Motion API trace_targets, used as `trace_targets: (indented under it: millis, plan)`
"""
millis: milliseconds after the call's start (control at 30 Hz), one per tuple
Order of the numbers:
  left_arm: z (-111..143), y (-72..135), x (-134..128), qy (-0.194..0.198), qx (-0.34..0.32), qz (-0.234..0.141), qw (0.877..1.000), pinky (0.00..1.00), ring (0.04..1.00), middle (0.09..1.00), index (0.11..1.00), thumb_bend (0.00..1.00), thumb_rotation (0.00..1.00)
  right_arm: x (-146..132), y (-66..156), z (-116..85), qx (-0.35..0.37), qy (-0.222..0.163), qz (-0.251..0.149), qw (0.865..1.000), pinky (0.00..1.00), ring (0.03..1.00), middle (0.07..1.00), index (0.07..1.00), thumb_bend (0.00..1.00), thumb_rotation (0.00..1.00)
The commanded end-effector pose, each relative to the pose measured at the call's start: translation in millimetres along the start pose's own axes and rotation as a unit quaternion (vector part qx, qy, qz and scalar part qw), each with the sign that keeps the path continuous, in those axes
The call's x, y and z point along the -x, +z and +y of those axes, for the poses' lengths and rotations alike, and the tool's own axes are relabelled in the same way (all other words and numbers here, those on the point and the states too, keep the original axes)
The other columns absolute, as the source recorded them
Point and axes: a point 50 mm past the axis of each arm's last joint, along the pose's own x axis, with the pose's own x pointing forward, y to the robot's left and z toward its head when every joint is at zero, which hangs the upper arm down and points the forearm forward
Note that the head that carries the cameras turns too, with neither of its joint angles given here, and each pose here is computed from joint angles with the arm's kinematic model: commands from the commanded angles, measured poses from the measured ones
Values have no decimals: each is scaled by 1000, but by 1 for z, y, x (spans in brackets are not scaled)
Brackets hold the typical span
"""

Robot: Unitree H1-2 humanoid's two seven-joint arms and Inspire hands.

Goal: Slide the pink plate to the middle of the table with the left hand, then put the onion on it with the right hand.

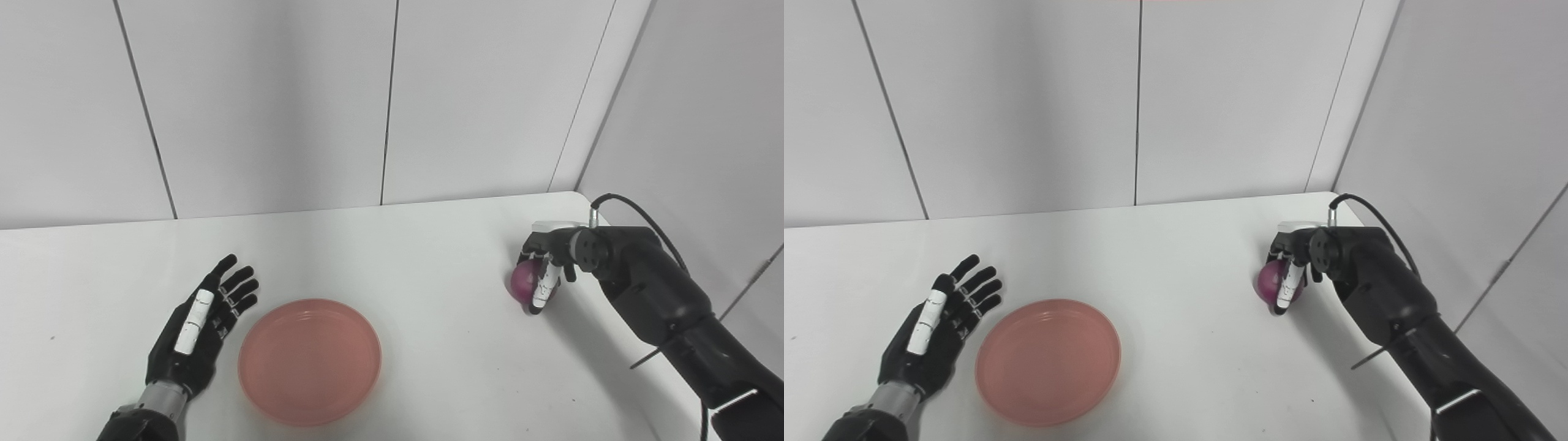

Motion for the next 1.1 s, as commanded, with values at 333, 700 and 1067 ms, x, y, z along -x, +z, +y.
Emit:
trace_targets:
  millis: [333,700,1067]
  plan:
    - [15,-35,16,39,18,89,995,885,858,851,880,799,645,-6,-11,11,-13,24,5,1000,312,450,637,667,821,130]
    - [15,-36,17,39,16,91,995,884,856,850,881,804,653,-7,-7,16,-29,29,-11,999,315,434,634,653,800,137]
    - [15,-37,18,38,12,93,995,881,859,856,880,800,662,-5,-4,20,-51,21,-48,997,289,396,563,612,787,135]
